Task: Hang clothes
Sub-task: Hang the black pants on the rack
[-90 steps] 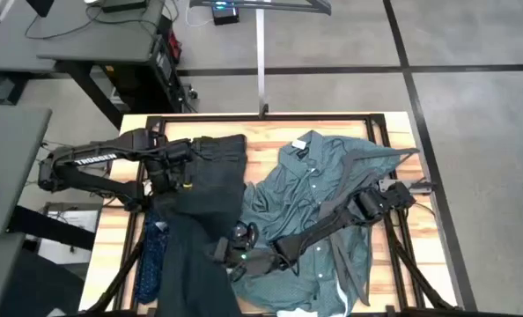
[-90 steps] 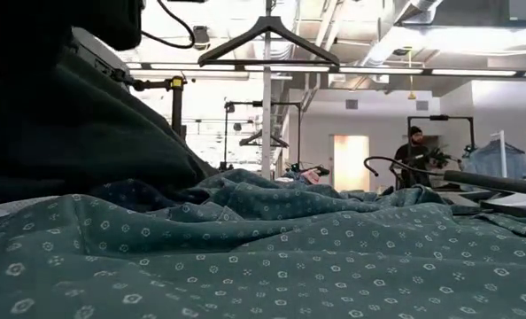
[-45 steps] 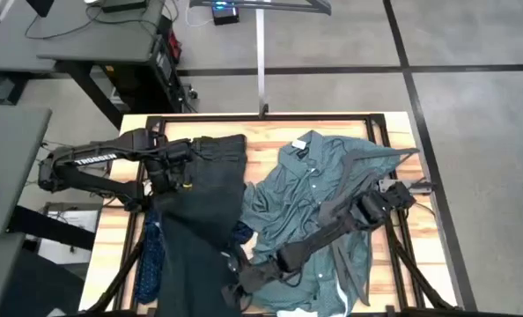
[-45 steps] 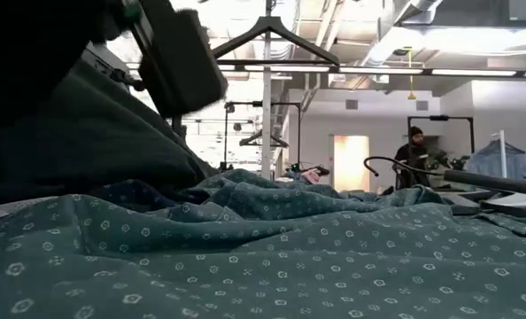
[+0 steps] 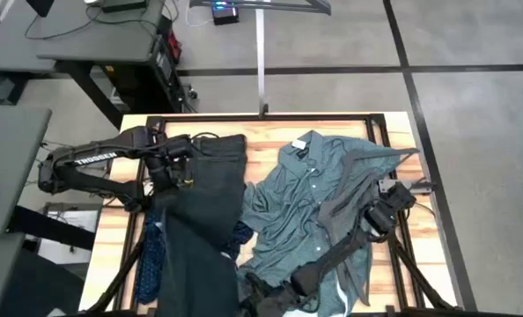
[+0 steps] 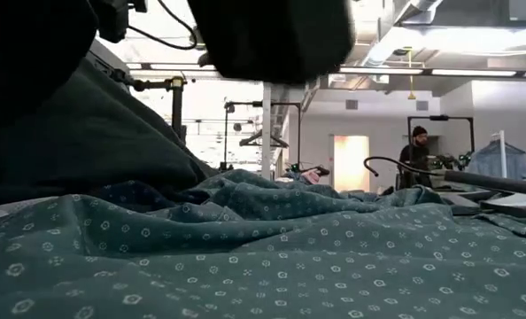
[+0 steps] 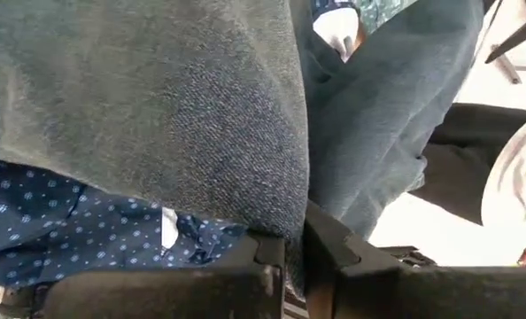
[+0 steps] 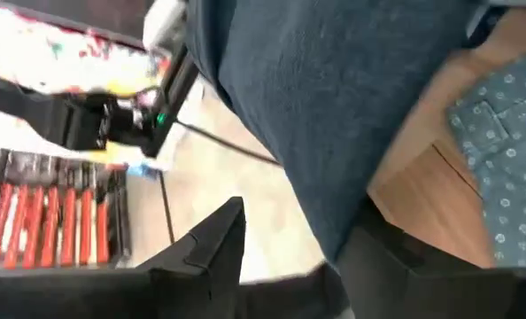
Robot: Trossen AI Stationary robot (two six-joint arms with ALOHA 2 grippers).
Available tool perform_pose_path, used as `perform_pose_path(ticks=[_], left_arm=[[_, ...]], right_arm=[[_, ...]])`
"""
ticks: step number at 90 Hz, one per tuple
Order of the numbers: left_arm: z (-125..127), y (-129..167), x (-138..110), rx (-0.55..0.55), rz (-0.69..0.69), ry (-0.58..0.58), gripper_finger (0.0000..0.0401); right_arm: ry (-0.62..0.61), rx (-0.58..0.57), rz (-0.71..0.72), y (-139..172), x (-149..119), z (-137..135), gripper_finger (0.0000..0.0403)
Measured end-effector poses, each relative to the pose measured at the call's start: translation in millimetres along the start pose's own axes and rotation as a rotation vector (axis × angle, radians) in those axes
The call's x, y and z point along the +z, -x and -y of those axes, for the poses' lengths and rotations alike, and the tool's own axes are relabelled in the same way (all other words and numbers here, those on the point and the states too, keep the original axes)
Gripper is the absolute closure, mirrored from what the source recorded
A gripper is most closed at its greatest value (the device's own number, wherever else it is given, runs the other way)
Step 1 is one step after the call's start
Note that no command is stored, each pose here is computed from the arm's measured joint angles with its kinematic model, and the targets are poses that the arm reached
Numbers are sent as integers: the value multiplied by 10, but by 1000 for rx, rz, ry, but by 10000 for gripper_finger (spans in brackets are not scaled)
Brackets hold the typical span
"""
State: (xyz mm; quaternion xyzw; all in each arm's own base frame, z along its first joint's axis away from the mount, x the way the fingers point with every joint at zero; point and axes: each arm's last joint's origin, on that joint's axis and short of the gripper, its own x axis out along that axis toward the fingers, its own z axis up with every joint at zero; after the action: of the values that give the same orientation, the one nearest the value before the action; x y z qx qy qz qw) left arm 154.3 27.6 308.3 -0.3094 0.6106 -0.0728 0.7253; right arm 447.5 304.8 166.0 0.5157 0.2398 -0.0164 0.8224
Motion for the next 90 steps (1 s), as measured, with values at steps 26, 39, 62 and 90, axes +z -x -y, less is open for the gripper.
perform_pose_path(ticks=[26,39,62,90], left_arm=[[4,-1,24,-6,21,23,401],[5,-1,26,-7,24,24,401],[4,-1,34,-5,30,24,401],[18,0,34,-52,26,-3,401]], right_arm=[[-149,212,57,-515,152,174,283],[-195,260,-36,-511,178,-44,375],[-420,481,54,-435,591,-415,401],[-579,516,286,-366,849,-577,402]])
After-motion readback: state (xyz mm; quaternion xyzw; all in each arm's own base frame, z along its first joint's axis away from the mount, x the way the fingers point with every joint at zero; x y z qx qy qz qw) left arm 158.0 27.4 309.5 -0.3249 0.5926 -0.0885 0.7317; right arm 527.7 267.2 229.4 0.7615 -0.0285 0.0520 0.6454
